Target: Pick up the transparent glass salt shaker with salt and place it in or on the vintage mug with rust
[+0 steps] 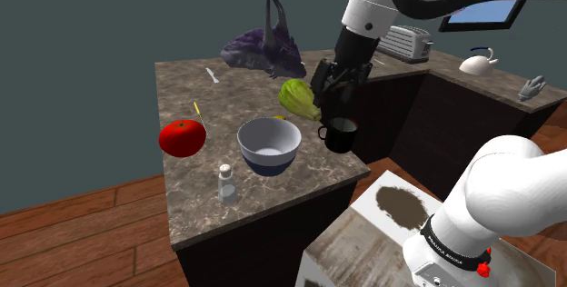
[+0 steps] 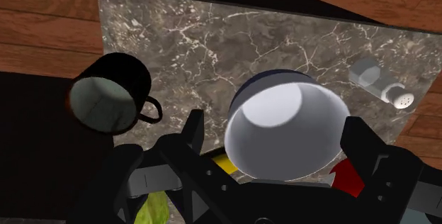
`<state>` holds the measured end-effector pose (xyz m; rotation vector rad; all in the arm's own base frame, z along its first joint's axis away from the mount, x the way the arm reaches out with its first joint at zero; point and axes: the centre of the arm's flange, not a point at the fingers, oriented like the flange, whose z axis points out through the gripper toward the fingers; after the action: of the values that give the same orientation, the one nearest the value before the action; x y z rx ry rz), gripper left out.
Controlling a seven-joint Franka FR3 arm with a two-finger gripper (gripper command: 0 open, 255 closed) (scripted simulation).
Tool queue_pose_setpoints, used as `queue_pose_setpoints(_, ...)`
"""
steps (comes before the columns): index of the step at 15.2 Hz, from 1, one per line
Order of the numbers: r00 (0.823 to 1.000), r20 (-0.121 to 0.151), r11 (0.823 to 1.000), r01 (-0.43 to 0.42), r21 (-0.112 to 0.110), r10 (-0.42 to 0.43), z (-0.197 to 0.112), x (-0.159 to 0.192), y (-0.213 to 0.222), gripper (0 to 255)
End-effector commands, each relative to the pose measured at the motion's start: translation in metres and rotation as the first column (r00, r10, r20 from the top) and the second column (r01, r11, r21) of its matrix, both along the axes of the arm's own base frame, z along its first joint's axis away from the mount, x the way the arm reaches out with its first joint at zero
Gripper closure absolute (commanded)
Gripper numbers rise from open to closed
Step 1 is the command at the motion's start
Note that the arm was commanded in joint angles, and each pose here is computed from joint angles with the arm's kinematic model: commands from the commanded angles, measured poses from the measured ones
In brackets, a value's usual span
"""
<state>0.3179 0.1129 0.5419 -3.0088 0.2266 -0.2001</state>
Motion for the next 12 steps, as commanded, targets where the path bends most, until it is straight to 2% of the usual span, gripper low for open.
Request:
queue_pose_setpoints(1, 1.0, 0.013, 1.0, 0.01, -0.002, -0.01, -0.017, 0.005, 0.021, 0)
queue_pose_setpoints(12, 0.996, 0.07, 0.998, 0.054, -0.014, -0.053, -0.101, 0.04, 0.135, 0)
